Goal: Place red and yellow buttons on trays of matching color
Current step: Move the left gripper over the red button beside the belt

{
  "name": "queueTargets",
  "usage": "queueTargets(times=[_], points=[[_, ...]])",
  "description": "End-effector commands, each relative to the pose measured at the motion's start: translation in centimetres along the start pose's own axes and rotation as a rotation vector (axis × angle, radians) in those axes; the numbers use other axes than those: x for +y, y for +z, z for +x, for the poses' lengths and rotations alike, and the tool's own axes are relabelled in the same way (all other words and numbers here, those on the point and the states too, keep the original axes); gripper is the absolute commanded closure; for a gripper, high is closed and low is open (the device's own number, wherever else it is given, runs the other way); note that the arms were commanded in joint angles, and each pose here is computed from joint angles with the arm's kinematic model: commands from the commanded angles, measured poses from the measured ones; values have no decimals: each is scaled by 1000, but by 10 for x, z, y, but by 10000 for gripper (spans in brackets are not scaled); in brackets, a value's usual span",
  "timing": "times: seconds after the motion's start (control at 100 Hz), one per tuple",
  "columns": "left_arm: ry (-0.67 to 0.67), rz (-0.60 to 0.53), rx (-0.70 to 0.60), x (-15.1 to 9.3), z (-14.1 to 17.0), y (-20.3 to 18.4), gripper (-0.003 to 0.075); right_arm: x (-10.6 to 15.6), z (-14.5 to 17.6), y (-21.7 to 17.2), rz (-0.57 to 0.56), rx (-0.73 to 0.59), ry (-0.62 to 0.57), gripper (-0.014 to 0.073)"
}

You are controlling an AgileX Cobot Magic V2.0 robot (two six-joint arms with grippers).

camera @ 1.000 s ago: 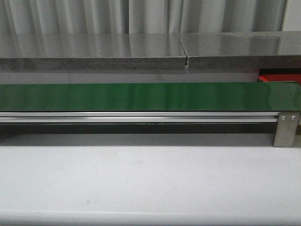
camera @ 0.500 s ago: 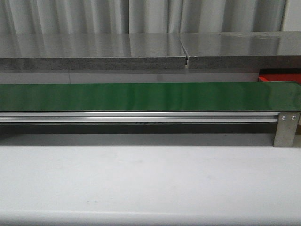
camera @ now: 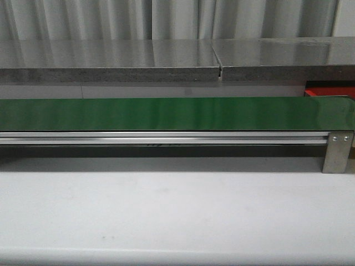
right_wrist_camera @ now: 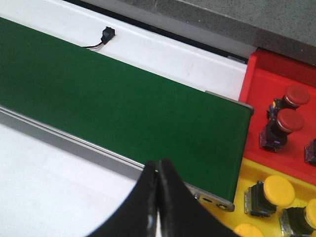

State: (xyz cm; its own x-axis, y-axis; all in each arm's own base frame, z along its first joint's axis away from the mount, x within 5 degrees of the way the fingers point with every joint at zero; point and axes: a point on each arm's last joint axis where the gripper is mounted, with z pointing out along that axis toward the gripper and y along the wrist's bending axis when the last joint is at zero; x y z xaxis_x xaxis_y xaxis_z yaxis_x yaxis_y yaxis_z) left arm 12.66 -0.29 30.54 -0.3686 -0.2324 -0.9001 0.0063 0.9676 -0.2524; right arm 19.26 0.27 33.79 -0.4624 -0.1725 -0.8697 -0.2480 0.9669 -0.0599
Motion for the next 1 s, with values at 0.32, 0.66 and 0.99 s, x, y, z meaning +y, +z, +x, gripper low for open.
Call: queueTargets(times=[0.32,0.66,0.99], points=[[-114,-90,-102,11,-70,25,62,-1,-11,-7,32,-76,0,704],[-234,-159,27,72,-155,123,62,-1,-11,-7,32,-76,0,704],[-402,-67,220,122,-164,253,62,-1,-11,-7,32,-76,0,704]])
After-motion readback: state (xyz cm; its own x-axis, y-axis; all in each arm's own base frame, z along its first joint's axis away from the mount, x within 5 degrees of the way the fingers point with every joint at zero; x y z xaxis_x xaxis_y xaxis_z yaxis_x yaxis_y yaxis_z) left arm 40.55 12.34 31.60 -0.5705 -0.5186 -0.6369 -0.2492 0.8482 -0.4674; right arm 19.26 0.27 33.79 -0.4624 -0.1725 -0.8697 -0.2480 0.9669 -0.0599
